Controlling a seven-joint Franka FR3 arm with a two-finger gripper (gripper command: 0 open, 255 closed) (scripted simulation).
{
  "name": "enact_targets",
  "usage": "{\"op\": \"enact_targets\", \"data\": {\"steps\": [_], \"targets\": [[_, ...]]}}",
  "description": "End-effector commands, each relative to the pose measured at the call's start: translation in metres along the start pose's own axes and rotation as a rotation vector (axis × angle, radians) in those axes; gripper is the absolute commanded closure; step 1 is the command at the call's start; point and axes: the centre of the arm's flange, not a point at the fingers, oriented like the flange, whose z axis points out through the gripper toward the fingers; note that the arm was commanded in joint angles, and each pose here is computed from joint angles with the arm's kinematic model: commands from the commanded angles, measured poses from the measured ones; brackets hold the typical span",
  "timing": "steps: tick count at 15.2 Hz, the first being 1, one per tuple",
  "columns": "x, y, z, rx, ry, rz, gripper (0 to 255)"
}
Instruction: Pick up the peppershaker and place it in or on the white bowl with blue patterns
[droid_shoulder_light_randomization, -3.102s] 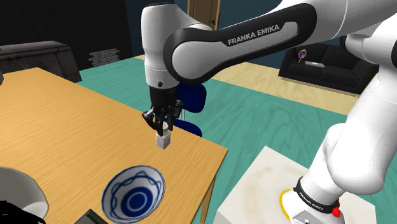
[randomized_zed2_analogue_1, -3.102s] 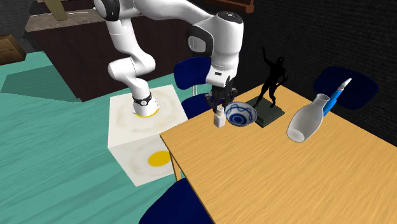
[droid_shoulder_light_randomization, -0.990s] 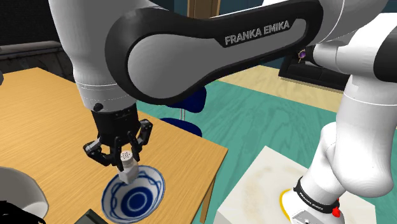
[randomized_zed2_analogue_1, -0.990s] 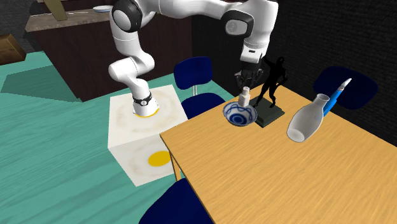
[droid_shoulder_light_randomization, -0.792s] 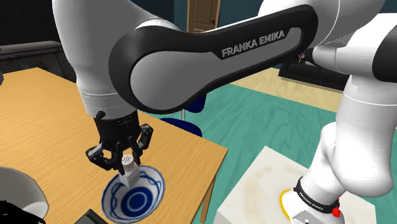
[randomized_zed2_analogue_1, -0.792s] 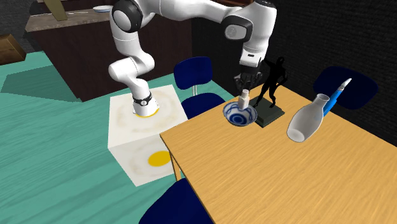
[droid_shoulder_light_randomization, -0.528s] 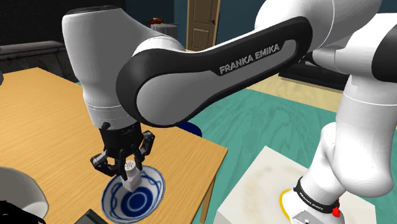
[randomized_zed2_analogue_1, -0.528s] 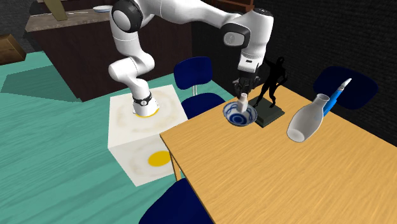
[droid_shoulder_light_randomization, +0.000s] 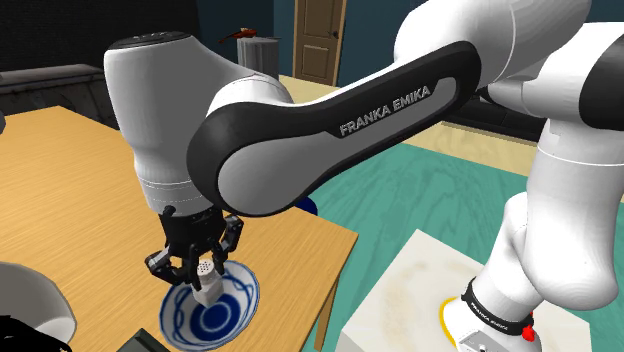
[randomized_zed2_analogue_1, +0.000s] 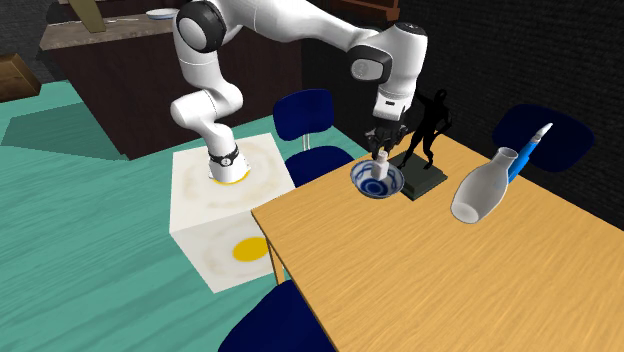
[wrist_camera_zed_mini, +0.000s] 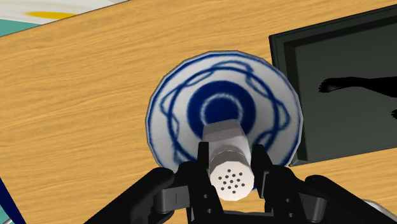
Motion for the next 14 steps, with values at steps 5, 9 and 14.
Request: {"op": "enact_targets", "data": {"steps": [5, 9, 14], "targets": [[0.000, 0.000, 0.000, 0.000, 0.000, 0.000, 0], [0.000, 0.000, -0.013, 0.000, 0.000, 0.000, 0], [0.000, 0.000, -0.050, 0.000, 0.000, 0.000, 0]]}}
